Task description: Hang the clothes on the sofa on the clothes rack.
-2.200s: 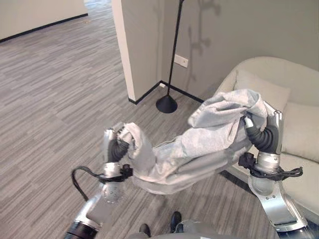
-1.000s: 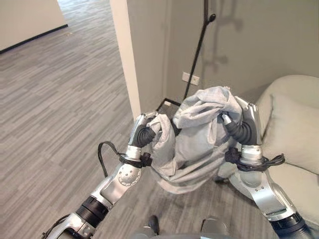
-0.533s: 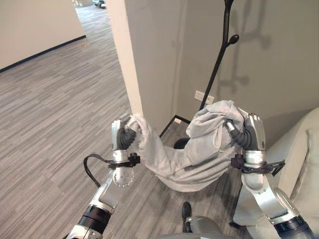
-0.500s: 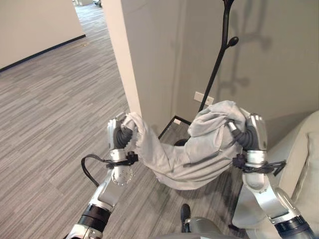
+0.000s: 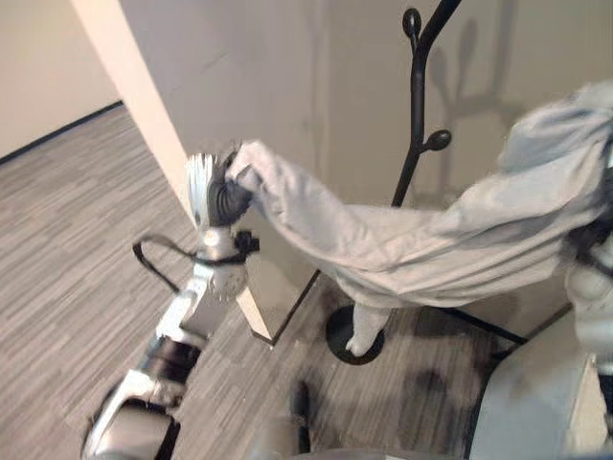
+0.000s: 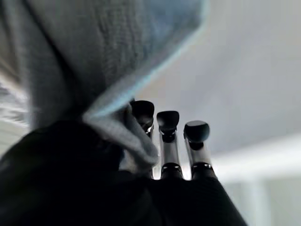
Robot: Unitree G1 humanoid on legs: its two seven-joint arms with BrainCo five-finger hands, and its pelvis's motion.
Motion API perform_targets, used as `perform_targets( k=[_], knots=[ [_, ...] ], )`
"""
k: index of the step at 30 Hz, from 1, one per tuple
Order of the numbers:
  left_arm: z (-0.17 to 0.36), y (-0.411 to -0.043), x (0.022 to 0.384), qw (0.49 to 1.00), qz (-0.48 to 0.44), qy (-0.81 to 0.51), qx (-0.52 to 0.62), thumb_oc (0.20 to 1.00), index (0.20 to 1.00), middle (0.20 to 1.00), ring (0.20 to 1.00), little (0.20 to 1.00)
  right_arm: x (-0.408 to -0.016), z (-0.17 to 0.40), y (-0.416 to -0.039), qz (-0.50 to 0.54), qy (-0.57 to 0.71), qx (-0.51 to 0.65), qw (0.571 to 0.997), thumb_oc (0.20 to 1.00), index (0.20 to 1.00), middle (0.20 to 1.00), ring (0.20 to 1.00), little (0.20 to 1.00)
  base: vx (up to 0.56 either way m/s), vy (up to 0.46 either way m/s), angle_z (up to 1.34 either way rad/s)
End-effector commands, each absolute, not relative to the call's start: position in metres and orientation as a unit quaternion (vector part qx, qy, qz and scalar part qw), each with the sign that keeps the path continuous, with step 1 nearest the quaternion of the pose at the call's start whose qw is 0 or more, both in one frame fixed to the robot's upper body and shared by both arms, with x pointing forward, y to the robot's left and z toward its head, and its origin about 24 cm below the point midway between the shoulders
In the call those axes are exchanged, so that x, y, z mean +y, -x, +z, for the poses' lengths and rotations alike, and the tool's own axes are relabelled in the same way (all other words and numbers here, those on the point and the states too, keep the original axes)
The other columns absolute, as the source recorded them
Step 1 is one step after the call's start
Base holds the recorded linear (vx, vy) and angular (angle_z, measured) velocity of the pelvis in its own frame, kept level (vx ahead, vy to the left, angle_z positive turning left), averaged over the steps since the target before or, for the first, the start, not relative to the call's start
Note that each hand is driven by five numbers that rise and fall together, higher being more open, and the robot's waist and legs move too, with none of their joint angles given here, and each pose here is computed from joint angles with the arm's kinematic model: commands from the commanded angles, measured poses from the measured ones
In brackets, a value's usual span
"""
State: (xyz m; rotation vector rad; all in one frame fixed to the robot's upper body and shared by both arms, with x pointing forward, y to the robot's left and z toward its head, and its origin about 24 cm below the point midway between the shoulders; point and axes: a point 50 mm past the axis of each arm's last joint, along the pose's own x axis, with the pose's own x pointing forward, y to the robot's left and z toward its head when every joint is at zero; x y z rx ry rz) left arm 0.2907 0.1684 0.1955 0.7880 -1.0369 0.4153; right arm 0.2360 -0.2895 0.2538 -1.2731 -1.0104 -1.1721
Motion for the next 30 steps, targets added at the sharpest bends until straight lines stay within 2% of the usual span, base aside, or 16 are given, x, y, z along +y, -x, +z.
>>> perform_targets(
  k=[1, 3, 10, 14, 15, 16, 21, 23, 25, 26, 30],
  knots=[
    [0.245, -0.297, 0.164, 0.719, 0.174, -0.391, -0.548, 0.200, 0.200, 0.200, 0.200, 0.200, -0.307, 0.306, -0.230, -0.546, 0.544, -0.453, 0.448, 0.200, 0.200, 0.200, 0.200, 0.200, 0.31, 0.083, -0.33],
    [0.261, -0.308, 0.153, 0.722, 0.147, -0.394, -0.550, 0.200, 0.200, 0.200, 0.200, 0.200, -0.321, 0.320, -0.246, -0.536, 0.565, -0.421, 0.465, 0.200, 0.200, 0.200, 0.200, 0.200, 0.16, 0.062, -0.22],
    [0.281, -0.337, 0.160, 0.716, 0.143, -0.456, -0.510, 0.200, 0.200, 0.200, 0.200, 0.200, -0.346, 0.334, -0.274, -0.509, 0.626, -0.342, 0.483, 0.200, 0.200, 0.200, 0.200, 0.200, 0.05, 0.032, 0.00],
    [0.289, -0.346, 0.177, 0.712, 0.163, -0.485, -0.481, 0.200, 0.200, 0.200, 0.200, 0.200, -0.366, 0.335, -0.284, -0.505, 0.659, -0.272, 0.486, 0.200, 0.200, 0.200, 0.200, 0.200, 0.06, 0.023, -0.02],
    [0.295, -0.346, 0.195, 0.699, 0.190, -0.509, -0.466, 0.200, 0.200, 0.200, 0.200, 0.200, -0.382, 0.331, -0.283, -0.511, 0.655, -0.234, 0.505, 0.200, 0.200, 0.200, 0.200, 0.200, 0.07, 0.012, -0.03],
    [0.298, -0.346, 0.202, 0.691, 0.199, -0.519, -0.462, 0.200, 0.200, 0.200, 0.200, 0.200, -0.385, 0.332, -0.282, -0.514, 0.655, -0.228, 0.505, 0.200, 0.200, 0.200, 0.200, 0.200, 0.08, 0.005, -0.05],
    [0.321, -0.337, 0.226, 0.642, 0.234, -0.562, -0.466, 0.200, 0.200, 0.200, 0.200, 0.200, -0.407, 0.342, -0.266, -0.536, 0.662, -0.197, 0.486, 0.200, 0.200, 0.200, 0.200, 0.200, 0.02, -0.004, -0.04],
    [0.342, -0.323, 0.242, 0.584, 0.256, -0.604, -0.479, 0.200, 0.200, 0.200, 0.200, 0.200, -0.417, 0.356, -0.251, -0.552, 0.666, -0.190, 0.464, 0.200, 0.200, 0.200, 0.200, 0.200, 0.04, 0.006, 0.00],
    [0.356, -0.312, 0.256, 0.546, 0.283, -0.625, -0.481, 0.200, 0.200, 0.200, 0.200, 0.200, -0.426, 0.364, -0.237, -0.565, 0.671, -0.182, 0.445, 0.200, 0.200, 0.200, 0.200, 0.200, 0.04, -0.004, -0.03],
    [0.370, -0.300, 0.272, 0.515, 0.314, -0.638, -0.478, 0.200, 0.200, 0.200, 0.200, 0.200, -0.435, 0.375, -0.221, -0.577, 0.678, -0.169, 0.423, 0.200, 0.200, 0.200, 0.200, 0.200, 0.03, -0.013, -0.02],
    [0.383, -0.295, 0.314, 0.516, 0.368, -0.659, -0.405, 0.200, 0.200, 0.200, 0.200, 0.200, -0.444, 0.382, -0.218, -0.558, 0.702, -0.130, 0.422, 0.200, 0.200, 0.200, 0.200, 0.200, -0.02, -0.029, -0.07]
  ],
)
